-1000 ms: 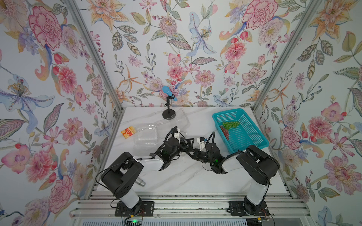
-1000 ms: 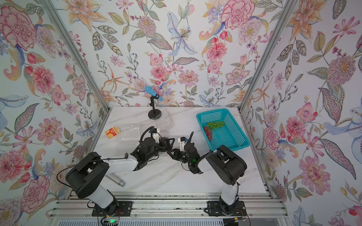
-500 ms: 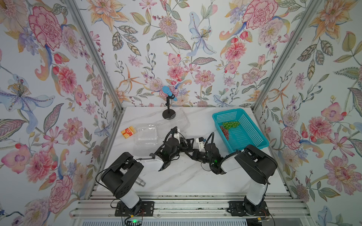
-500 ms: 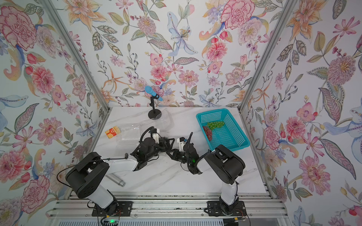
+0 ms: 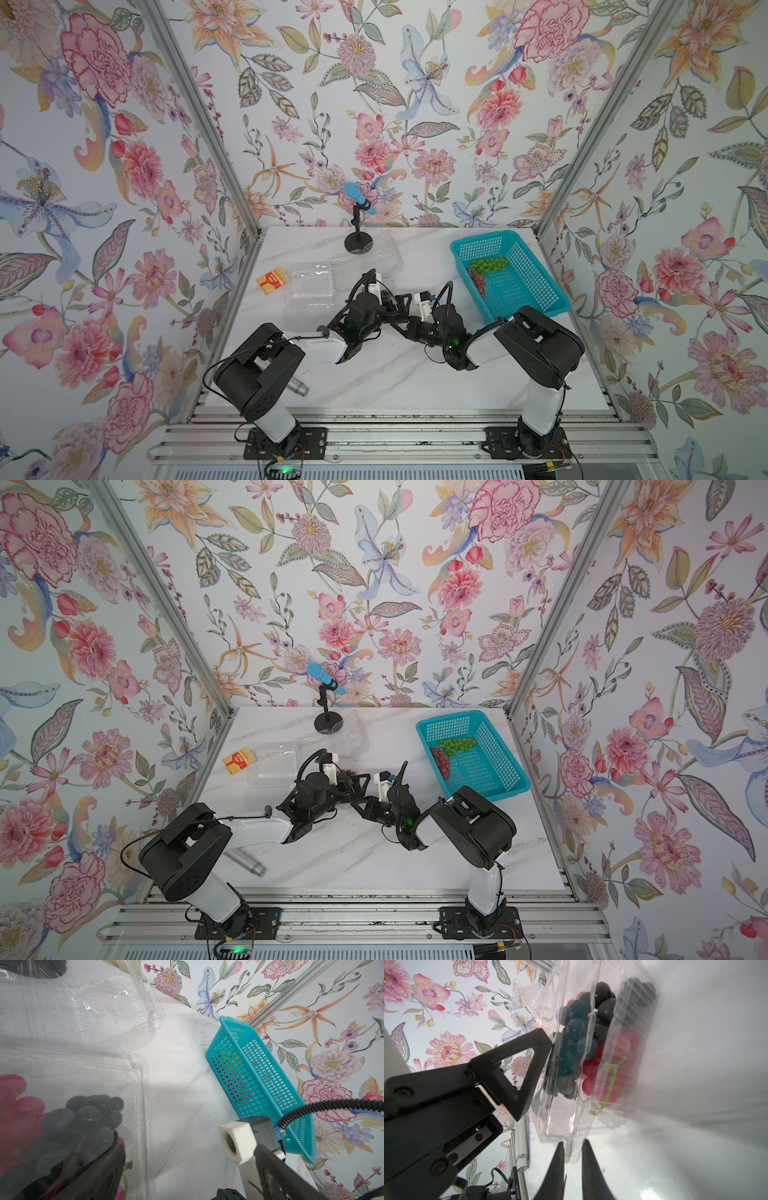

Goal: Pack grapes into containers
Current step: Close the packing box at the center of the board.

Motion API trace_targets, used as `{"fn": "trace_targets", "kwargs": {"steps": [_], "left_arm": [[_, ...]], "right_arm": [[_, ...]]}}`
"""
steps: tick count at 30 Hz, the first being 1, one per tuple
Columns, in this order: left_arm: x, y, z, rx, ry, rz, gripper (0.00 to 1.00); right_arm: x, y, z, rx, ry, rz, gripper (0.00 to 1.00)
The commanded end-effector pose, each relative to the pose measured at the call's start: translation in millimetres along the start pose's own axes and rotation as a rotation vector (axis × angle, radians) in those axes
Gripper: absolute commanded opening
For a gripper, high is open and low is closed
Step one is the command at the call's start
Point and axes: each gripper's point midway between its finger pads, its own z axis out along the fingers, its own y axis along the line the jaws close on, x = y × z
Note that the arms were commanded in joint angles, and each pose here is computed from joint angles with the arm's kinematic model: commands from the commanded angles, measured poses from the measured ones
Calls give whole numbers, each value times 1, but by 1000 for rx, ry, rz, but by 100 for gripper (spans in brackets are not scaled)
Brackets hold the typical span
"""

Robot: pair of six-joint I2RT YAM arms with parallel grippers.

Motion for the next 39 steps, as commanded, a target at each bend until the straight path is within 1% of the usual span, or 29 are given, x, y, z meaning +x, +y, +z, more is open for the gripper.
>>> {"fn": "trace_targets", "kwargs": {"steps": [1, 3, 8, 19, 31, 39], "left_arm": [[7, 5, 1, -19, 0, -15, 100], [6, 5, 0, -20, -2, -15, 100], [5, 5, 2, -22, -1, -13, 100], [-2, 9, 1, -29, -15, -21, 100], [-2, 9, 2, -24, -20, -31, 100], [-1, 10, 2, -27, -20, -33, 100]], "right_arm": [[4, -9, 4, 23, -3, 22, 16], [3, -9, 3, 24, -15, 29, 20], [-2, -4, 1, 1, -41, 50, 23], [-3, 4, 6, -55, -64, 102, 22], [-3, 6, 8, -52, -73, 78, 24], [-5, 8, 13, -65, -74, 74, 19]]}}
